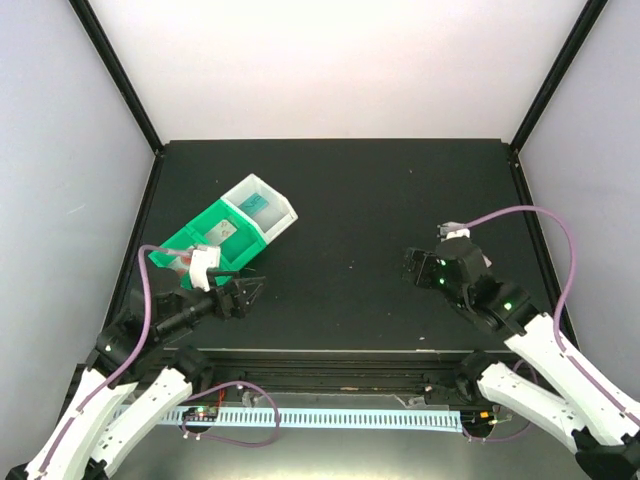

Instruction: Take the credit cards out of the card holder

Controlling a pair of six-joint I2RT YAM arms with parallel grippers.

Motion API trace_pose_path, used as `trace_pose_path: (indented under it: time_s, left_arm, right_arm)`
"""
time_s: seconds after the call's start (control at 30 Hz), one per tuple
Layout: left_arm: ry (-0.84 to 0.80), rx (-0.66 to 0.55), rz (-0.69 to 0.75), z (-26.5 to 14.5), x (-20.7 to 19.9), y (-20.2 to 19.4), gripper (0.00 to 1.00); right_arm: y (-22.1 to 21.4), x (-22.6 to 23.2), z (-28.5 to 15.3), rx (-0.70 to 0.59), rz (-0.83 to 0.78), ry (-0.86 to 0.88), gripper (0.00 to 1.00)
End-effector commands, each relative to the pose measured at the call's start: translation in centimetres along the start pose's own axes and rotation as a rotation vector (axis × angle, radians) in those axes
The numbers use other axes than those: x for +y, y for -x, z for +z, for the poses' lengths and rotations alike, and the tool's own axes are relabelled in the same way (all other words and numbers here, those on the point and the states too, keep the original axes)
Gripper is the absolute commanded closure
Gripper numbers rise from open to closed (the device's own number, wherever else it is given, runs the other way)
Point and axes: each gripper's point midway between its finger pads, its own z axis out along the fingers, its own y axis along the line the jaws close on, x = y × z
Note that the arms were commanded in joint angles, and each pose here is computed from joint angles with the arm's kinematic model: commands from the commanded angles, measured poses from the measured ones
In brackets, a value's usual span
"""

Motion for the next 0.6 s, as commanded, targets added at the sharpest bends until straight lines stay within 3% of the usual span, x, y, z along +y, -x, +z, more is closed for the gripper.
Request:
trace_pose_path:
  time_s: [0.0, 0.27, 0.57]
  left_arm:
    - [0.0, 0.052, -0.003, 0.6, 0.2, -0.9, 0.01]
    - [-0.04, 0.09, 0.085, 1.3, 0.3, -2.3, 0.01]
    - [-0.086, 0.041, 0.188, 0.8, -0.8, -1.3, 0.01]
  right_arm:
    - [0.5, -4.1, 1.1, -0.029, -0.096, -0.248, 0.1]
    - [2.1, -7.5, 3.0, -0.049, -0.166, -0.482, 0.35]
    - [3.5, -12.4, 7.3, 0.008, -0.097, -0.609, 0.46]
